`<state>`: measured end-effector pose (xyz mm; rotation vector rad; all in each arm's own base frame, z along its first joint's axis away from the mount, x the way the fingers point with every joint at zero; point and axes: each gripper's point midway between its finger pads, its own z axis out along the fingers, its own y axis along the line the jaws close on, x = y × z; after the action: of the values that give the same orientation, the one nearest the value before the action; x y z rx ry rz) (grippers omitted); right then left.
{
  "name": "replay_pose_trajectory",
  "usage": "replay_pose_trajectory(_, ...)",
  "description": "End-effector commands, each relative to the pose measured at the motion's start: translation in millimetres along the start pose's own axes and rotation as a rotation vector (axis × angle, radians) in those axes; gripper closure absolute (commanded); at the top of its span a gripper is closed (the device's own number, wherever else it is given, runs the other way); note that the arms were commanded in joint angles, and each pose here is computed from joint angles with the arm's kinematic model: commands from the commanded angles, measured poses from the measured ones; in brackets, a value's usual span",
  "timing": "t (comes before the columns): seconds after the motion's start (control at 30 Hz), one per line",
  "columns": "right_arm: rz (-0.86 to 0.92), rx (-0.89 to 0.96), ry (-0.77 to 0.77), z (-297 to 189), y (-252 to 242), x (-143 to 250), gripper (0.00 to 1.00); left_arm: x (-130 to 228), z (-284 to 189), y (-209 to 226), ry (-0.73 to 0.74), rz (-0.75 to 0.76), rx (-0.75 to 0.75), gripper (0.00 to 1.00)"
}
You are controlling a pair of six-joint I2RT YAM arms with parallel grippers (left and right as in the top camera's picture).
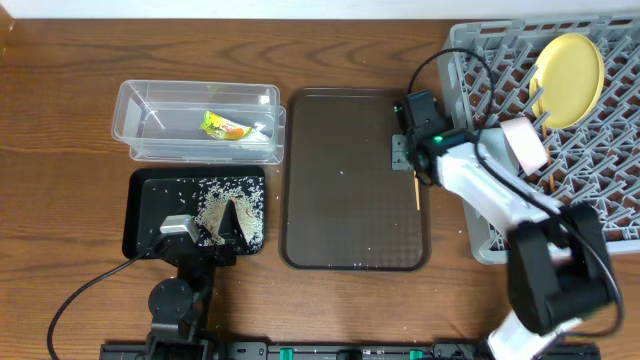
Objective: Sort waste into correct bins and load items into the dishwasher rack
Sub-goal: 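Grasp the remaining wooden chopstick on the brown tray with the right gripper, then carry the second chopstick right and drop it into the grey rack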
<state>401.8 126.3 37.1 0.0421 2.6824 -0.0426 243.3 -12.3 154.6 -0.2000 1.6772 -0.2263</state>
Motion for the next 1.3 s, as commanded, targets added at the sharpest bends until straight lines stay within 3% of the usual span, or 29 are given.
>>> replay_pose_trajectory(0.0,0.018,0.029,0.047,20,-4,15,0.74,17,2,7,0.037,0.004,-0.021,0.09)
replay_pose_trajectory(0.17,0.004,0.053,0.108,39,-6,33,0.74,17,2,7,0.037,0.004,-0.021,0.09)
replay_pose_trajectory(0.3,-0.004,0.043,0.165,42,-5,46,0.91,17,2,7,0.037,0.004,-0.021,0.09)
replay_pose_trajectory(0.33,-0.004,0.017,0.184,41,-1,50,0.99,17,2,7,0.037,0.004,-0.021,0.09)
replay_pose_trajectory(0.4,-0.014,-0.045,0.208,34,9,52,0.99,17,2,7,0.037,0.004,-0.021,0.08)
replay_pose_trajectory(0.6,-0.094,-0.217,0.075,-37,20,5,0.99,17,2,7,0.037,0.004,-0.021,0.08)
replay_pose_trajectory(0.77,-0.086,-0.098,-0.202,-113,-52,-60,0.99,17,2,7,0.037,0.004,-0.021,0.08)
replay_pose_trajectory(0.93,-0.069,0.058,-0.363,-154,-140,-91,0.99,17,2,7,0.037,0.004,-0.021,0.09)
replay_pose_trajectory(1.1,-0.095,0.195,-0.367,-144,-212,-98,0.99,17,2,7,0.037,0.004,-0.021,0.09)
replay_pose_trajectory(1.27,-0.075,0.229,-0.267,-100,-246,-86,0.99,17,2,7,0.037,0.004,-0.021,0.08)
